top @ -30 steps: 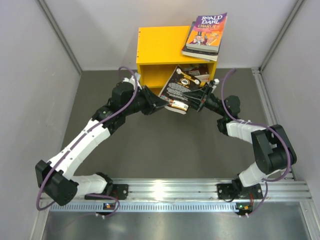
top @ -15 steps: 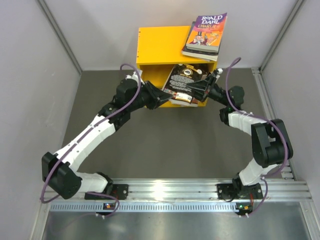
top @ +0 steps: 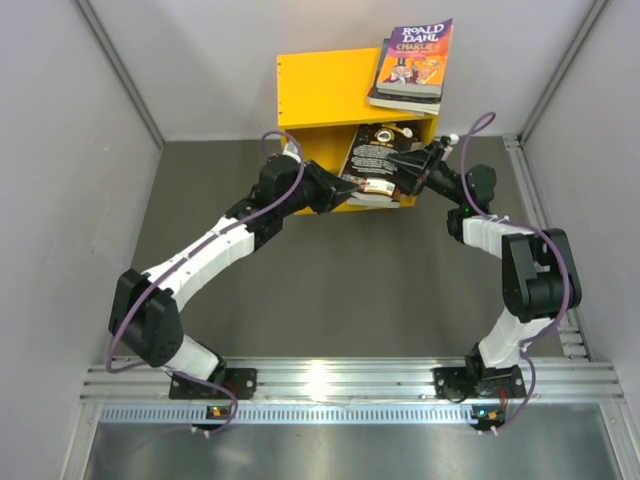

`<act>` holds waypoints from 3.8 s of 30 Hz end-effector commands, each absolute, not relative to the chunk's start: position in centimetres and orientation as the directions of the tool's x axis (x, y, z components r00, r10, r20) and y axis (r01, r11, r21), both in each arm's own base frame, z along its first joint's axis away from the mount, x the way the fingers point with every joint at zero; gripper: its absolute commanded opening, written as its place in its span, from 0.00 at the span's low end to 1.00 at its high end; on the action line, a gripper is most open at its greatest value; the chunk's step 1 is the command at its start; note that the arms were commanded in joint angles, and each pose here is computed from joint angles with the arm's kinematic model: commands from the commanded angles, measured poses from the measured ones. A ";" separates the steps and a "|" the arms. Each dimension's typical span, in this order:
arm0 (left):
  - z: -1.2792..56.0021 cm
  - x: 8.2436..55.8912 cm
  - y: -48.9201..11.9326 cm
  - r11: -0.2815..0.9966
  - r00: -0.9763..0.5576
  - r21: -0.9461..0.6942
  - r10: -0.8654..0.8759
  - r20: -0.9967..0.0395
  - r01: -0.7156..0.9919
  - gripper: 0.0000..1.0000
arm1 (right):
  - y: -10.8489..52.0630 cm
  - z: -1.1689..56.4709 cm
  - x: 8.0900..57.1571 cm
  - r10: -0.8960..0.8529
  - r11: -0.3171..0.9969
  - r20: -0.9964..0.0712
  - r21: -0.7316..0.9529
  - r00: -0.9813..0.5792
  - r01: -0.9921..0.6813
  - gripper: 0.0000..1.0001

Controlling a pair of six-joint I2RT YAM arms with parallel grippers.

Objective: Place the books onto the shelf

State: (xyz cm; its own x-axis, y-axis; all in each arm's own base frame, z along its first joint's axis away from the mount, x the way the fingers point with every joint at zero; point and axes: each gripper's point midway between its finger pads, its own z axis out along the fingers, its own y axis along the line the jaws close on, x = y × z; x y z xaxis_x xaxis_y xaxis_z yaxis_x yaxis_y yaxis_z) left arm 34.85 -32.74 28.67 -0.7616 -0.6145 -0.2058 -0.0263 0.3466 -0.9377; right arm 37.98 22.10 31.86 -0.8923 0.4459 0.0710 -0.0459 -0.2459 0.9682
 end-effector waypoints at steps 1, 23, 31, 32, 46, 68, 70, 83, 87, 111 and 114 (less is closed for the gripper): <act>23.1 36.5 -32.1 0.434 -0.724 -0.880 -0.668 -0.171 -0.193 0.00 | 21.1 40.3 34.8 0.397 -0.407 -0.029 0.890 -0.917 -0.205 0.47; 24.4 43.9 -35.8 0.389 -0.533 -0.843 -0.833 -0.149 -0.372 0.00 | 19.0 36.3 31.5 0.438 -0.370 0.013 0.914 -0.899 -0.167 0.59; 24.3 46.8 -37.6 0.379 -0.513 -0.847 -0.845 -0.153 -0.372 0.00 | 17.4 34.8 28.0 0.454 -0.332 0.005 0.929 -0.891 -0.163 0.60; 24.3 47.4 -37.9 0.372 -0.506 -0.851 -0.850 -0.151 -0.371 0.00 | 17.3 34.0 27.7 0.460 -0.333 0.030 0.932 -0.888 -0.141 0.60; 23.6 50.3 -42.0 0.256 -0.526 -0.904 -0.849 -0.042 -0.342 0.48 | 17.2 31.2 25.7 0.464 -0.307 0.056 0.946 -0.884 -0.101 0.61; 33.6 46.3 -38.1 0.332 -0.645 -0.940 -0.704 -0.298 0.071 0.61 | 17.6 30.9 26.2 0.454 -0.260 -0.006 0.956 -0.891 -0.139 0.63; 34.6 45.8 -37.9 0.320 -0.651 -0.942 -0.694 -0.307 0.103 0.61 | 17.7 30.8 26.1 0.456 -0.251 -0.007 0.958 -0.890 -0.136 0.63; 40.8 40.1 -34.0 0.320 -0.615 -0.917 -0.681 -0.398 0.238 0.61 | 18.7 29.2 28.1 0.486 0.010 -0.188 0.978 -0.854 -0.210 0.46; 43.5 37.6 -31.1 0.369 -0.563 -0.885 -0.682 -0.466 0.284 0.61 | 19.5 27.3 30.8 0.482 0.230 -0.273 0.956 -0.833 -0.181 0.18; 41.1 26.8 -16.7 0.529 -0.342 -0.842 -0.776 -0.530 0.104 0.65 | 27.6 30.4 41.3 0.770 -0.121 -0.029 0.974 -0.637 -0.191 0.00; 41.2 26.7 -16.6 0.538 -0.340 -0.836 -0.770 -0.539 0.106 0.65 | 28.0 30.7 42.2 0.787 -0.133 -0.015 0.972 -0.617 -0.194 0.00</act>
State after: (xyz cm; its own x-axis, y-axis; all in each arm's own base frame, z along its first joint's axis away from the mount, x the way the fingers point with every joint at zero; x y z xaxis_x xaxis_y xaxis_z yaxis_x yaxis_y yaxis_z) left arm 26.75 -17.31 40.47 -0.3680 -0.7729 -0.5169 0.0990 0.5201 -0.8483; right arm 41.33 28.22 25.94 -0.6753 0.7364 -0.0396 -0.0708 -0.0113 0.9974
